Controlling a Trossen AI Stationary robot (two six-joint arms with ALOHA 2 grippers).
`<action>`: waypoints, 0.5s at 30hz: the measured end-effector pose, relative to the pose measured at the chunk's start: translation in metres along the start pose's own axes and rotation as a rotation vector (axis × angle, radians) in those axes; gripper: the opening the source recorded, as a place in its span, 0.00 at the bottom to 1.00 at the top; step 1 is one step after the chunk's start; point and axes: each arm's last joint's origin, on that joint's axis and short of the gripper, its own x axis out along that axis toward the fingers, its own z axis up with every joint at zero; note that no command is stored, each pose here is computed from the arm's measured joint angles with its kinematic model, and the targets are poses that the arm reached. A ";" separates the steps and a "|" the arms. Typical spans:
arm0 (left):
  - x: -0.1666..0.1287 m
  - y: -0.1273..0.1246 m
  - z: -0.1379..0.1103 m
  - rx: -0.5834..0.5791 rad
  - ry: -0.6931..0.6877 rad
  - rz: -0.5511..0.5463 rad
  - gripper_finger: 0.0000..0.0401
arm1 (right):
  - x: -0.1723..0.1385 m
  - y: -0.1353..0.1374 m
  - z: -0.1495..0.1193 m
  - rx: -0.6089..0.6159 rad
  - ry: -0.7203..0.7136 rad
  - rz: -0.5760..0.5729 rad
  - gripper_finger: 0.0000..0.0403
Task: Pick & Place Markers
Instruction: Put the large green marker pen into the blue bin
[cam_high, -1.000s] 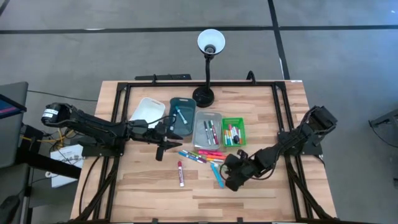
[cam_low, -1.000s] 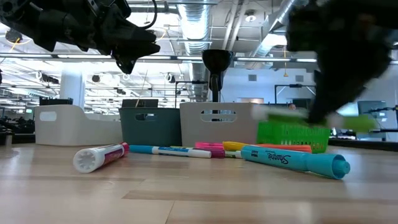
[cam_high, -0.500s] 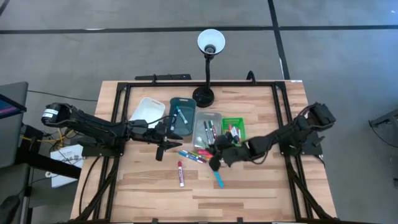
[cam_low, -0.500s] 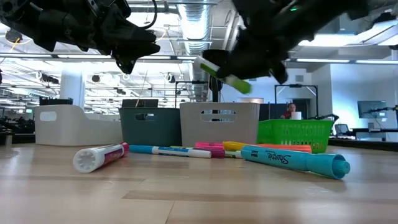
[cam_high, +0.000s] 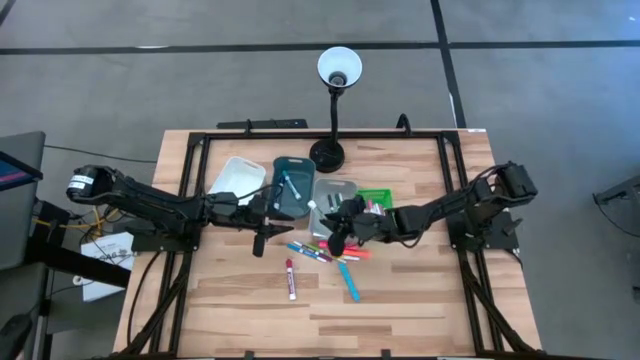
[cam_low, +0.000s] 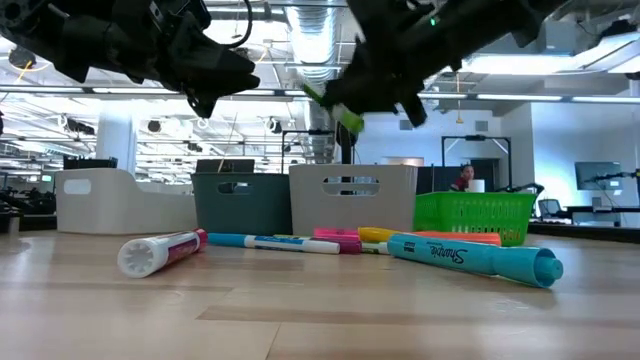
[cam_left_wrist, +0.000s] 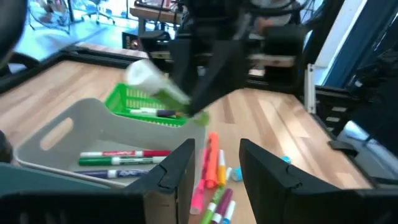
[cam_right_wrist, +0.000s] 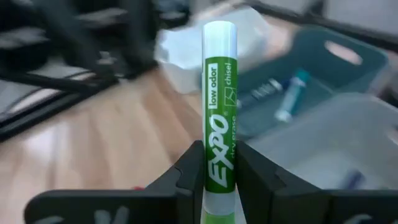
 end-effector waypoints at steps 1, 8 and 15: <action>0.000 0.000 0.000 0.019 0.000 0.004 0.30 | -0.001 0.003 0.002 -0.020 -0.016 0.031 0.16; -0.001 -0.003 0.010 0.075 -0.108 -0.054 0.33 | -0.005 0.016 0.014 -0.080 -0.150 0.143 0.16; -0.002 -0.004 0.019 0.096 -0.196 -0.063 0.44 | -0.006 0.018 0.020 -0.074 -0.202 0.170 0.15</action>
